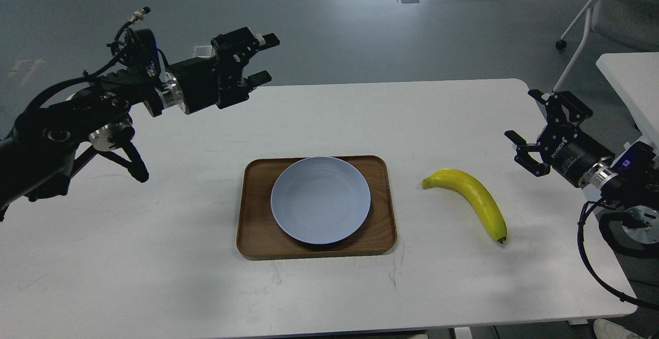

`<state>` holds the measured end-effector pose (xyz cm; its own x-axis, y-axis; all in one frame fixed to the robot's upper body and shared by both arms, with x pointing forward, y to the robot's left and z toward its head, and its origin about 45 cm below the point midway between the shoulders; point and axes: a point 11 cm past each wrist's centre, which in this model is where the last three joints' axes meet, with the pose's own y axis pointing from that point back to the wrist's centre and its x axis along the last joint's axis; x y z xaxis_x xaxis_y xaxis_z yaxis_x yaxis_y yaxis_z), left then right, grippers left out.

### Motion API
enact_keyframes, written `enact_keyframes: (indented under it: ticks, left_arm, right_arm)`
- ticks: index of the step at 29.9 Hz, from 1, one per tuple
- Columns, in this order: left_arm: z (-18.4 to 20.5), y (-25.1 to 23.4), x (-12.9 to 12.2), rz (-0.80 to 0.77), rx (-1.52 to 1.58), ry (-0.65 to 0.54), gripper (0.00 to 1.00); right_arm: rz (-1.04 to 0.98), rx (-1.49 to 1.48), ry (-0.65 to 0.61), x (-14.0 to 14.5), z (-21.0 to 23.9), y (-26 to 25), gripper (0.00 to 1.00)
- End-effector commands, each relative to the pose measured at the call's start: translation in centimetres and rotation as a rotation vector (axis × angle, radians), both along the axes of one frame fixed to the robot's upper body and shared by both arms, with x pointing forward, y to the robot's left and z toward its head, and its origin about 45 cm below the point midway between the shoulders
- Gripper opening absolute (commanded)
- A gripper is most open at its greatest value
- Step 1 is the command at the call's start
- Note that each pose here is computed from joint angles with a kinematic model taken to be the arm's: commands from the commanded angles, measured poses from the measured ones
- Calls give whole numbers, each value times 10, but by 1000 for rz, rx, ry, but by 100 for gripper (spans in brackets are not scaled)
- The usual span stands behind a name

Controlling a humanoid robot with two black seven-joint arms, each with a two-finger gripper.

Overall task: Place banana on plate with both arms
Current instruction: 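Open the left gripper and withdraw it away from the plate, then reach the right gripper down to the yellow banana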

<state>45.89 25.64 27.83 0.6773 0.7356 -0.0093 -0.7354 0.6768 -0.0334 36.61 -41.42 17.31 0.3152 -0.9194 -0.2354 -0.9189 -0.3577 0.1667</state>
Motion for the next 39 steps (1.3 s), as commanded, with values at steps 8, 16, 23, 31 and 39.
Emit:
enact_keyframes:
  ticks: [8, 16, 23, 31, 39]
  left_arm:
    - [-62, 99, -42, 317, -251, 119, 98]
    - [-61, 111, -45, 341, -246, 115, 98]
    - [-60, 109, -44, 337, -251, 113, 98]
    - [-58, 111, -44, 338, -252, 108, 98]
    - [-58, 111, -45, 341, -254, 109, 98]
  right_arm:
    - [130, -123, 8, -11, 8, 6, 99]
    - [342, -422, -144, -4, 97, 3, 99]
    - [706, -956, -174, 8, 107, 25, 99]
    - [1083, -1311, -58, 16, 74, 50, 100]
    - [1248, -1471, 23, 27, 36, 60, 100]
